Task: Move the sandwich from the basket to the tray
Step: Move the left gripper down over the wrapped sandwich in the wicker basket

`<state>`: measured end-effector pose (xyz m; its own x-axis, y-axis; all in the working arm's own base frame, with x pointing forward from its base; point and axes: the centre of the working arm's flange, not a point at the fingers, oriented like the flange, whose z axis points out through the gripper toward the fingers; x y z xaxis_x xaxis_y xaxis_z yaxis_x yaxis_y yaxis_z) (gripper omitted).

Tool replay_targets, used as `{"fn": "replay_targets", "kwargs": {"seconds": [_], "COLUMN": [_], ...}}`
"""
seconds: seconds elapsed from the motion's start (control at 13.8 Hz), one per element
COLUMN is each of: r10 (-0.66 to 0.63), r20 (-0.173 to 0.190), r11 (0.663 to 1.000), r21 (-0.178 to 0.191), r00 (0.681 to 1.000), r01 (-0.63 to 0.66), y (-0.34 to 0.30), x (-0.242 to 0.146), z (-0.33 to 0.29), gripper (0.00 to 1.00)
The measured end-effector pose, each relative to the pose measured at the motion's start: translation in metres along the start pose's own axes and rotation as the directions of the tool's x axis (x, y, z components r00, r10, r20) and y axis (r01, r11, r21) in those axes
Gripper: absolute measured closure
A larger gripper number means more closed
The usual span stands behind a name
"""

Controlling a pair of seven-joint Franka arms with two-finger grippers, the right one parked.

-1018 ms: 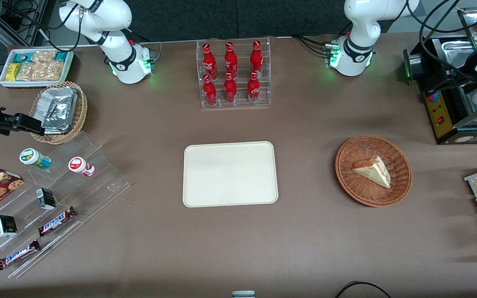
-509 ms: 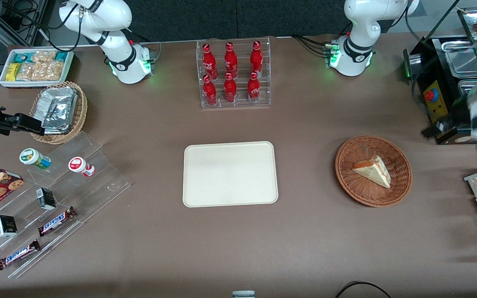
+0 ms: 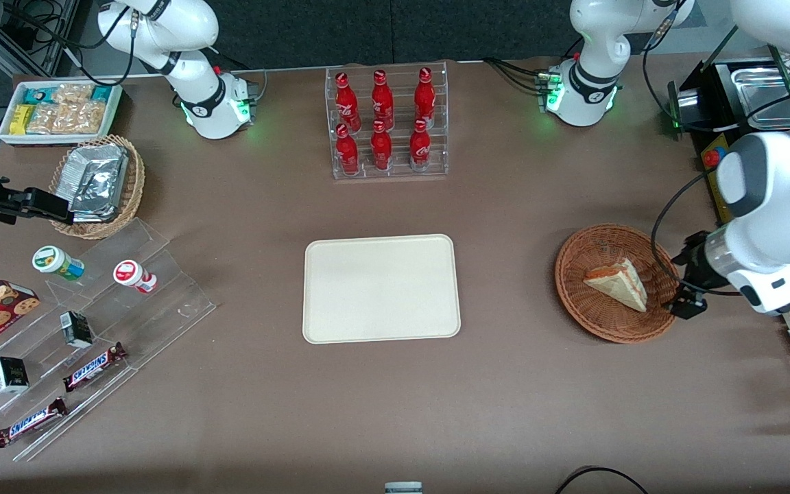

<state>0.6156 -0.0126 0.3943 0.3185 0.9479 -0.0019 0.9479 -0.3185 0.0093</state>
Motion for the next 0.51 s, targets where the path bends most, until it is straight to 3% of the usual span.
{"fn": "replay_targets", "kwargs": {"seconds": [0.36,0.51], "r10": [-0.075,-0.068], "r20": [-0.015,-0.014], "r11": [0.994,0.994], "r21": [-0.082,-0.082], "r00": [0.997,0.998], "r01": [0.073,0.066], "y": [-0.024,-0.028], "x": [-0.010,-0.016], "z": [0.066,0.073], "gripper": [0.00,0.00]}}
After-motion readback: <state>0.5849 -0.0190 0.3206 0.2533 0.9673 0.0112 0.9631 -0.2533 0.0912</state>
